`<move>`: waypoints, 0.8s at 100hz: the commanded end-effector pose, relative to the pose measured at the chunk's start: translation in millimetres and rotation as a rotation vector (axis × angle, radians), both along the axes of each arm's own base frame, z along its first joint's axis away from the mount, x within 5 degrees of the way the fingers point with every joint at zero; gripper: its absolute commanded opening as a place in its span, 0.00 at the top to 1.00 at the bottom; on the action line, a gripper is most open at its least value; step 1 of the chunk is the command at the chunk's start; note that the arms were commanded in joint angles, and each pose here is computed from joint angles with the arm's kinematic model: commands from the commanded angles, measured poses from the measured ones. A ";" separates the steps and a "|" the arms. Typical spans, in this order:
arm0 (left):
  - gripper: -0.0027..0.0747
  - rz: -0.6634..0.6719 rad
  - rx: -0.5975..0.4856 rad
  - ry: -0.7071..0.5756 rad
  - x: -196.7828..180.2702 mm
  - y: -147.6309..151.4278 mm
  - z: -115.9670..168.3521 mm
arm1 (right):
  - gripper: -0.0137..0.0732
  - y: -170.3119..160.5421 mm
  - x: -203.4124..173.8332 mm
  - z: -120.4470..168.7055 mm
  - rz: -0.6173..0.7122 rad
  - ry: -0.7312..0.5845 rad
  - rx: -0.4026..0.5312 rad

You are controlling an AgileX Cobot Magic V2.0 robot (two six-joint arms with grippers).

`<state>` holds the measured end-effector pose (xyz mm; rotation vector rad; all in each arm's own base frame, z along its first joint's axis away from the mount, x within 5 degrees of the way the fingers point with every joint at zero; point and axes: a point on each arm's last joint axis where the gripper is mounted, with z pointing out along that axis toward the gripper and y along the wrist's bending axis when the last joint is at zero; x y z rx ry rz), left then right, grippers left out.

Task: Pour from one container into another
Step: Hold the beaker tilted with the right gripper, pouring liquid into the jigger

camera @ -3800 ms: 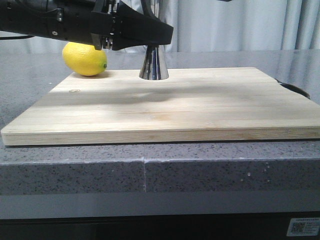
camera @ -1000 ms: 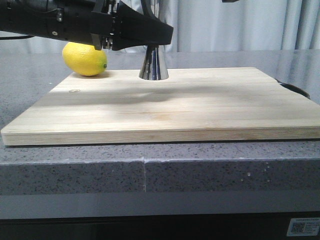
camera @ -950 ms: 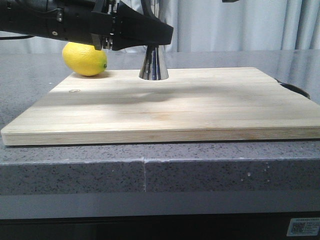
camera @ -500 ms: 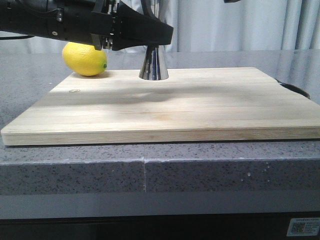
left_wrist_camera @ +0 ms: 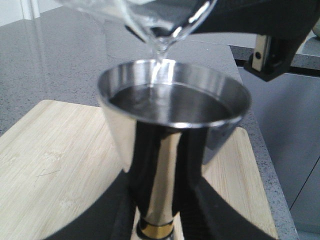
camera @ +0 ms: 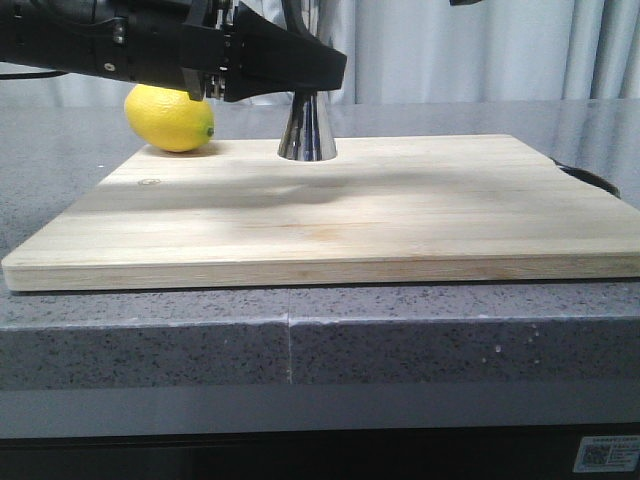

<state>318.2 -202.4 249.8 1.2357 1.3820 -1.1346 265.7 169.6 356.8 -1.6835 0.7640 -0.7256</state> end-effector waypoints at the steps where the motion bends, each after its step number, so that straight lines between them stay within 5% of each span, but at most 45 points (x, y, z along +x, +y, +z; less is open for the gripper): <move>1: 0.75 -0.048 -0.134 -0.043 -9.5 -2.6 35.6 | 0.55 -5.8 -5.9 25.4 -0.017 -0.075 0.030; 80: 0.75 -0.048 -0.134 -0.043 -9.5 -2.6 35.6 | 0.55 -4.7 -6.6 26.0 -0.021 -0.020 0.118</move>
